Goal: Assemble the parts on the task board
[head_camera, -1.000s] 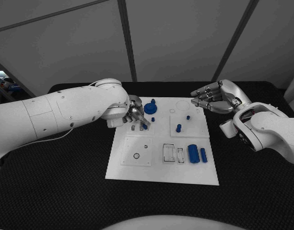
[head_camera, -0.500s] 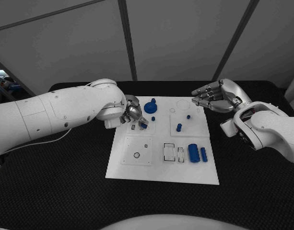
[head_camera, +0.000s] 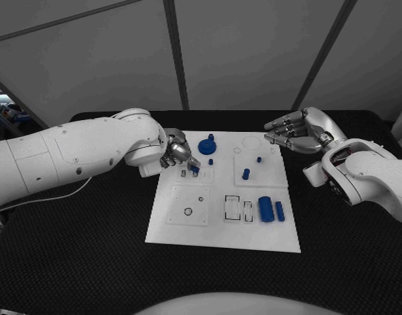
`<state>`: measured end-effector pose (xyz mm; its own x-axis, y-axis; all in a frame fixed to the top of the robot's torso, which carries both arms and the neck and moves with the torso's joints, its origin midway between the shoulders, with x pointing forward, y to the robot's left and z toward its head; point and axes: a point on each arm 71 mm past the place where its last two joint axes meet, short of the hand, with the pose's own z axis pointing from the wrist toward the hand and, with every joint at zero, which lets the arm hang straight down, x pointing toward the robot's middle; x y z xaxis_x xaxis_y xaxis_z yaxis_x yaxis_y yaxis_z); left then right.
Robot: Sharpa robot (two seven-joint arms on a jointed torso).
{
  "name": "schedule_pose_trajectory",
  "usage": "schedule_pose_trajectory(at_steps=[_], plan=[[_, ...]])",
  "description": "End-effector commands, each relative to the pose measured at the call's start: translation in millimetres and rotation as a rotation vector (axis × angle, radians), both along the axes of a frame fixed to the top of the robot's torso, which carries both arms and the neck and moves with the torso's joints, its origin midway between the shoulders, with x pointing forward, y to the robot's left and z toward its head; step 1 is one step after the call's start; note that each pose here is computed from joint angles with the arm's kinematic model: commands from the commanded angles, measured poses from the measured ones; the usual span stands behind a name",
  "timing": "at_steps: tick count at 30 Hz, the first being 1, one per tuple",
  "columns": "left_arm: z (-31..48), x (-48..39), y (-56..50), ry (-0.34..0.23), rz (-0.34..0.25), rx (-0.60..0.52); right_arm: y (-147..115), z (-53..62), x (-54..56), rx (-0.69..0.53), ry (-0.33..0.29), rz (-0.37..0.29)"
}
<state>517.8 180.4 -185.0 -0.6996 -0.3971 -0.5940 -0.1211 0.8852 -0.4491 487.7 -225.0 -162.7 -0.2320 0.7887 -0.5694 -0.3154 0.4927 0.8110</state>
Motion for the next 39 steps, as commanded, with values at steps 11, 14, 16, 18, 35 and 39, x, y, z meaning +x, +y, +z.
schedule_pose_trajectory(at_steps=[11,14,16,18,35,39], plan=[[-0.7,-0.6,-3.3,-0.093,0.03,-0.001,0,1.2,0.1,0.004,-0.005,0.001],[-3.1,-1.1,-3.9,-0.094,0.033,0.002,-1,1.2,0.1,0.004,-0.005,0.001],[-4.8,-1.5,-4.5,-0.094,0.032,0.007,0,1.2,0.1,0.004,-0.005,0.001],[-6.2,-1.9,-5.1,-0.094,0.028,0.015,0,1.2,0.1,0.004,-0.005,0.001],[-13.9,-4.5,-5.4,-0.082,-0.005,0.077,0,0.9,0.6,0.004,-0.004,0.004],[-14.2,-4.9,-4.1,-0.082,-0.009,0.088,0,0.8,0.6,0.004,-0.004,0.004]])
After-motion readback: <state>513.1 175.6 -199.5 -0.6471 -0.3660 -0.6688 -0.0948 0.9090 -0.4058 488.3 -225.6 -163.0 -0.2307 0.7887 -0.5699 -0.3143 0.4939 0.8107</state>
